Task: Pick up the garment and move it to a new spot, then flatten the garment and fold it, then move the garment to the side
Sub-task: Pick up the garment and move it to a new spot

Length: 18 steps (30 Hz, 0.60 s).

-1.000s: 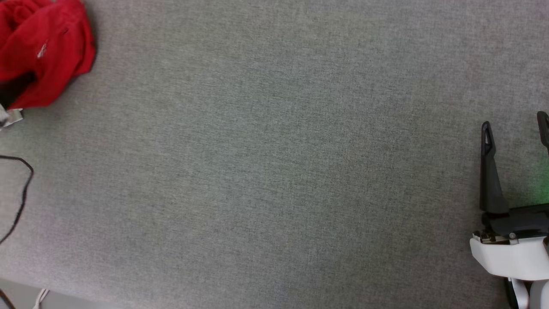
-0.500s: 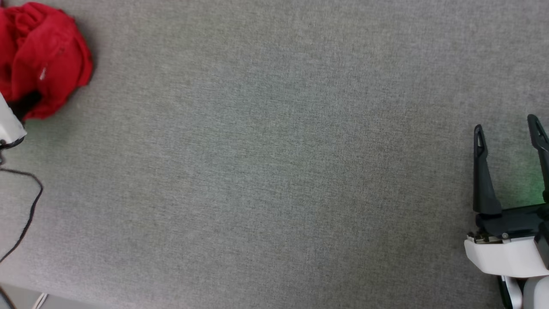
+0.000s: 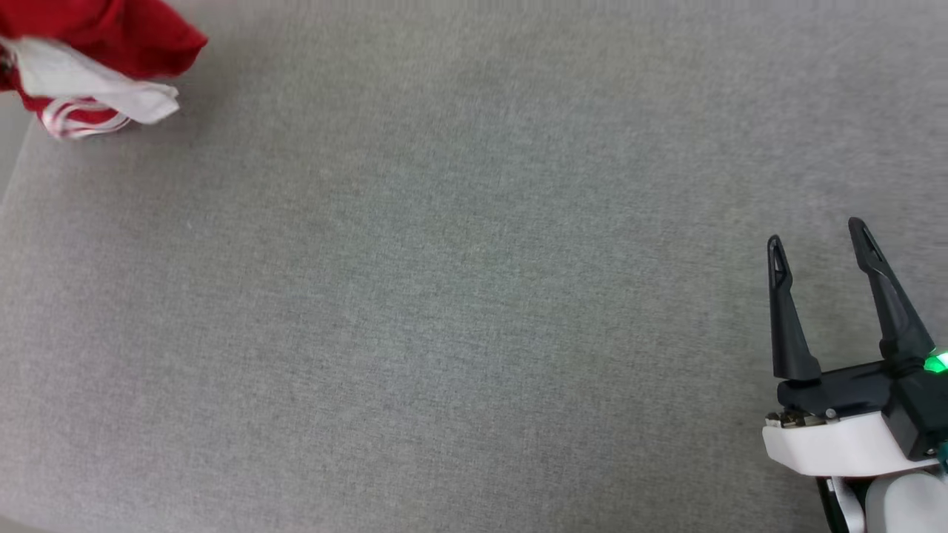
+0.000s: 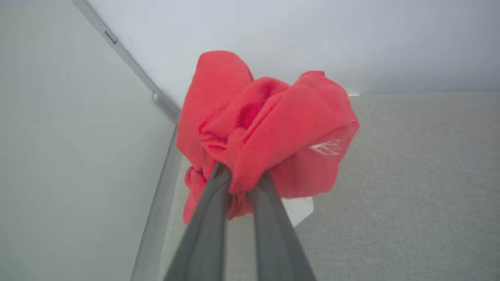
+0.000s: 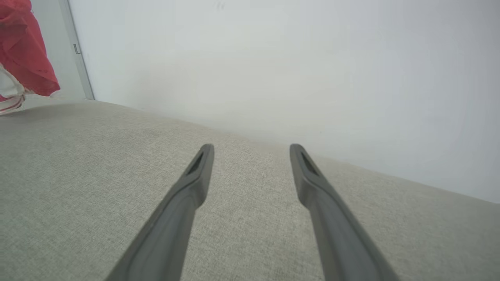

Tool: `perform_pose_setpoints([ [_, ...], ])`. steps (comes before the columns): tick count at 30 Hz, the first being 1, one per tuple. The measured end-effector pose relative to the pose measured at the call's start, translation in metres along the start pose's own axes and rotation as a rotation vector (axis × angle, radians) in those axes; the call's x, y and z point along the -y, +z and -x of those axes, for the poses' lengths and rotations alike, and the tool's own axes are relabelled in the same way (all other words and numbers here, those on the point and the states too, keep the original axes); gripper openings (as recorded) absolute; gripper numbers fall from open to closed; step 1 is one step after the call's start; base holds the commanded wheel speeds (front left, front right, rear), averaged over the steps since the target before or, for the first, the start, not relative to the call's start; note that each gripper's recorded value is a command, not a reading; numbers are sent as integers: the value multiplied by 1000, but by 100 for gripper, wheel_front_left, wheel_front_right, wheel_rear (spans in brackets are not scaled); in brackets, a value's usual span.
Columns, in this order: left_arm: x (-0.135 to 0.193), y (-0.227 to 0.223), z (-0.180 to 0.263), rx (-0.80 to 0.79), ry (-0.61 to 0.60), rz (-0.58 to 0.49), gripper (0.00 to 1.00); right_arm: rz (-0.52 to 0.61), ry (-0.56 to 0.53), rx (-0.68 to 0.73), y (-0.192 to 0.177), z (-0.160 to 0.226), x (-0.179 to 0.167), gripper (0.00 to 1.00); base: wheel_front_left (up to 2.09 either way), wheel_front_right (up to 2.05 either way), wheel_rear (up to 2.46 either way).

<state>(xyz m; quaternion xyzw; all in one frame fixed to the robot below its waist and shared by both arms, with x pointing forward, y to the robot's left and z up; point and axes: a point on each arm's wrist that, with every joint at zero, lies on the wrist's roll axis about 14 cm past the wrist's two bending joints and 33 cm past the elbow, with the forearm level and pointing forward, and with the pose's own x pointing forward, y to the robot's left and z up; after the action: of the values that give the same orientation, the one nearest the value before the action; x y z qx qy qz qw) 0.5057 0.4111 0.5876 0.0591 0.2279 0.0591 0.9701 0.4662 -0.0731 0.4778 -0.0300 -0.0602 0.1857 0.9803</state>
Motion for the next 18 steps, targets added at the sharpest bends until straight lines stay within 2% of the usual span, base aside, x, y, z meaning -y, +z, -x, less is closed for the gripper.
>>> perform_pose_setpoints([
  [8, 70, 84, 27, 207, -166, -176, 0, -8, -45, 48, 31, 18, 11, 100, 0, 0, 0],
  [18, 196, 154, 60, 419, -447, -349, 0, 2, -158, 68, 53, 52, 44, 100, 0, 0, 0],
])
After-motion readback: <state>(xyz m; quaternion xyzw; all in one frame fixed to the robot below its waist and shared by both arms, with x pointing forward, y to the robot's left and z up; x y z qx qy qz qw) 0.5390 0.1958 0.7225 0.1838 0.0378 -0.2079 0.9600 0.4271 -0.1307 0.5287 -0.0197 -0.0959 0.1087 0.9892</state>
